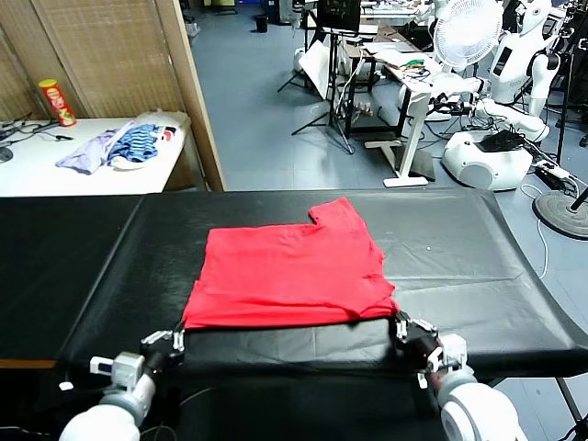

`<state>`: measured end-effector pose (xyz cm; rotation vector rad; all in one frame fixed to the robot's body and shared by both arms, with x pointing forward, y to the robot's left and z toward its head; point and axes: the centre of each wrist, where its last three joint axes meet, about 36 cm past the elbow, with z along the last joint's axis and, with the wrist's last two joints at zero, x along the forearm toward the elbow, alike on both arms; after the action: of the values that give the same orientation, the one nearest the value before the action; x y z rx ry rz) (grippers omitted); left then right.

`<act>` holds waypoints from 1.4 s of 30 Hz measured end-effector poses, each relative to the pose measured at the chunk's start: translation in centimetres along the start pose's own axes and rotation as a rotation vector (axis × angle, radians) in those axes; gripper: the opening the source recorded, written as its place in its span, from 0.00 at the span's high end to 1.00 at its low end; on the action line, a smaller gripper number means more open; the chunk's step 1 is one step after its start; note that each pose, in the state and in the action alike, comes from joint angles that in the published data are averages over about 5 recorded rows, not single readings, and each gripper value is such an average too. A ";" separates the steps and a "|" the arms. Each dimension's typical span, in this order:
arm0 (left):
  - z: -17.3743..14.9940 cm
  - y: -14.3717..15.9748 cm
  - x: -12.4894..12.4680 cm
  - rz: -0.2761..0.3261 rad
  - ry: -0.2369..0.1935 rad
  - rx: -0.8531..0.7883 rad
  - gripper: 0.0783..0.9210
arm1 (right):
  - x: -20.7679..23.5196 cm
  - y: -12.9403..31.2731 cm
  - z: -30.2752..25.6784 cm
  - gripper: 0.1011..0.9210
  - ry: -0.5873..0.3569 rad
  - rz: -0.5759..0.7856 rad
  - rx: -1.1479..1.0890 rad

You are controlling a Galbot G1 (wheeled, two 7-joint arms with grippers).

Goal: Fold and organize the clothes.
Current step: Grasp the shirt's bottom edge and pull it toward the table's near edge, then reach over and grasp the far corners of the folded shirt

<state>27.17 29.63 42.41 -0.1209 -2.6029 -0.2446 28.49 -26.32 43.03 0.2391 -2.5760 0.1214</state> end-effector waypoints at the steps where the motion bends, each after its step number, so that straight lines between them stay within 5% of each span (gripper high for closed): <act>1: 0.1 0.0 0.3 0.000 0.006 0.000 0.94 | 0.3 0.1 -0.1 0.59 0.002 -0.002 0.003; 8: 0.2 -0.2 2.4 -0.005 0.069 0.010 0.58 | 3.1 -0.1 -2.7 0.18 -0.048 -0.021 0.001; 13: -1.3 0.2 4.4 -0.017 0.068 0.013 0.27 | 2.1 -1.2 -5.1 0.15 -0.157 -0.006 0.011; 18: -3.8 1.5 4.2 -0.039 -0.003 0.054 0.15 | -2.8 -2.7 -7.2 0.15 -0.229 0.029 0.010; 29: -10.4 4.6 -5.4 0.033 -0.143 0.192 0.15 | -16.7 -3.4 -13.8 0.15 -0.201 0.067 -0.022; 42: -14.3 5.1 -18.6 0.098 -0.073 0.263 0.15 | -26.8 -1.5 -18.9 0.15 -0.105 0.051 -0.039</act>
<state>50.91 31.09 45.90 -0.1658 -2.6644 0.1403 60.85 -21.30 44.93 0.1694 -2.6872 0.0794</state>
